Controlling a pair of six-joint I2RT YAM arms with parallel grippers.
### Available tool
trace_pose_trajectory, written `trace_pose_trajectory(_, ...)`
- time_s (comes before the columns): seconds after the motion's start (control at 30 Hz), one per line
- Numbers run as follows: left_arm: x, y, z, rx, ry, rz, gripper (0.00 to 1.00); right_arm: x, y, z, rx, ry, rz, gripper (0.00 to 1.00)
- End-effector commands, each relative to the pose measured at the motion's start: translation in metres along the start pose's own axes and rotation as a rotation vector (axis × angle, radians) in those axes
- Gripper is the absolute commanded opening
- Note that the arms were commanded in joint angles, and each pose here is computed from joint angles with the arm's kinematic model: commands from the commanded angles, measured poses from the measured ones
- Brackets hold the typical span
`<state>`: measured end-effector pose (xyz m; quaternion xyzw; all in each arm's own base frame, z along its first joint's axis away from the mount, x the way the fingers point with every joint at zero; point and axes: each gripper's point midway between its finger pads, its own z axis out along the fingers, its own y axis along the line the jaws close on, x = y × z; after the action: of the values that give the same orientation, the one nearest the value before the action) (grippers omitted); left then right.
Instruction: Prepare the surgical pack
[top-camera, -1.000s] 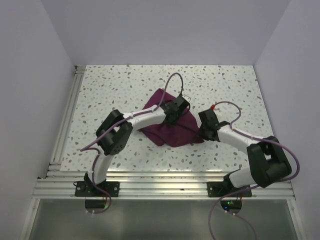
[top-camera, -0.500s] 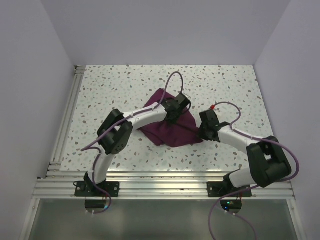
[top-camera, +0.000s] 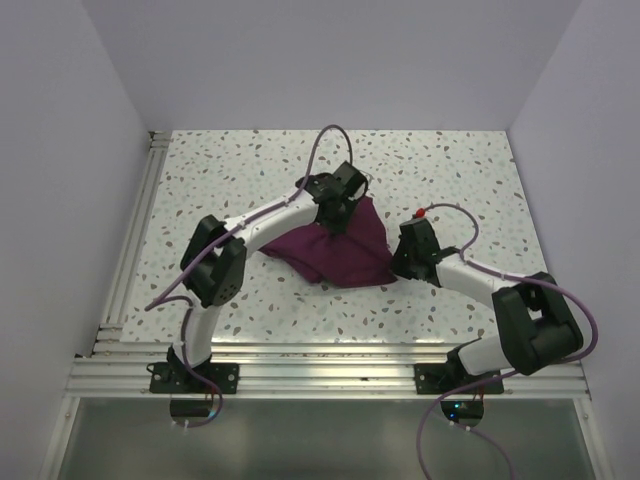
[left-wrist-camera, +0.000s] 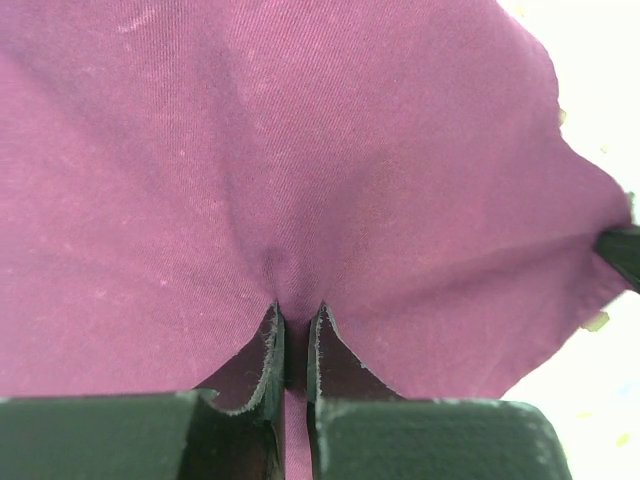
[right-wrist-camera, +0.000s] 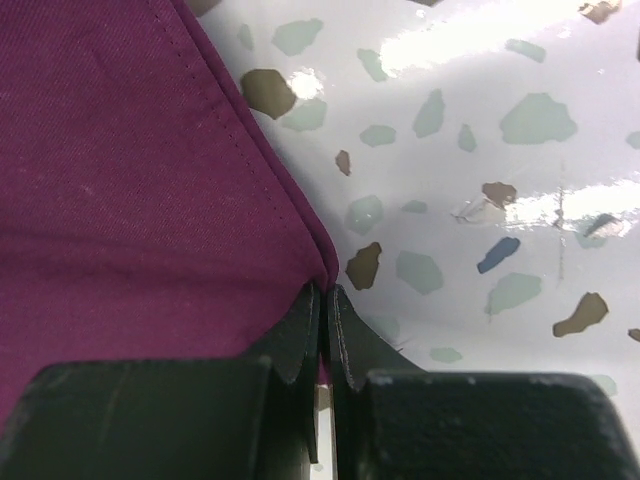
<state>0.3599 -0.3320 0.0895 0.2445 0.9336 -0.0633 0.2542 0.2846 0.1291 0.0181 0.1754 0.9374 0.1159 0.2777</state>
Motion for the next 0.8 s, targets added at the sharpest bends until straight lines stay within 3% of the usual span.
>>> trace_pose_trajectory(0.0,-0.043,-0.002,-0.06,0.079,-0.132,-0.035,0.0,-0.006,0.005,0.002,-0.035,-0.023,-0.021,0.0)
trace_pose_trajectory(0.53,-0.078,0.001,-0.102,0.153,-0.22,-0.075,0.0,-0.017,0.044,0.031,-0.183,-0.048,0.056,0.0)
trace_pose_trajectory(0.77,-0.087,0.004,-0.113,0.179,-0.244,-0.09,0.0,-0.021,0.085,0.044,-0.284,-0.097,0.076,0.0)
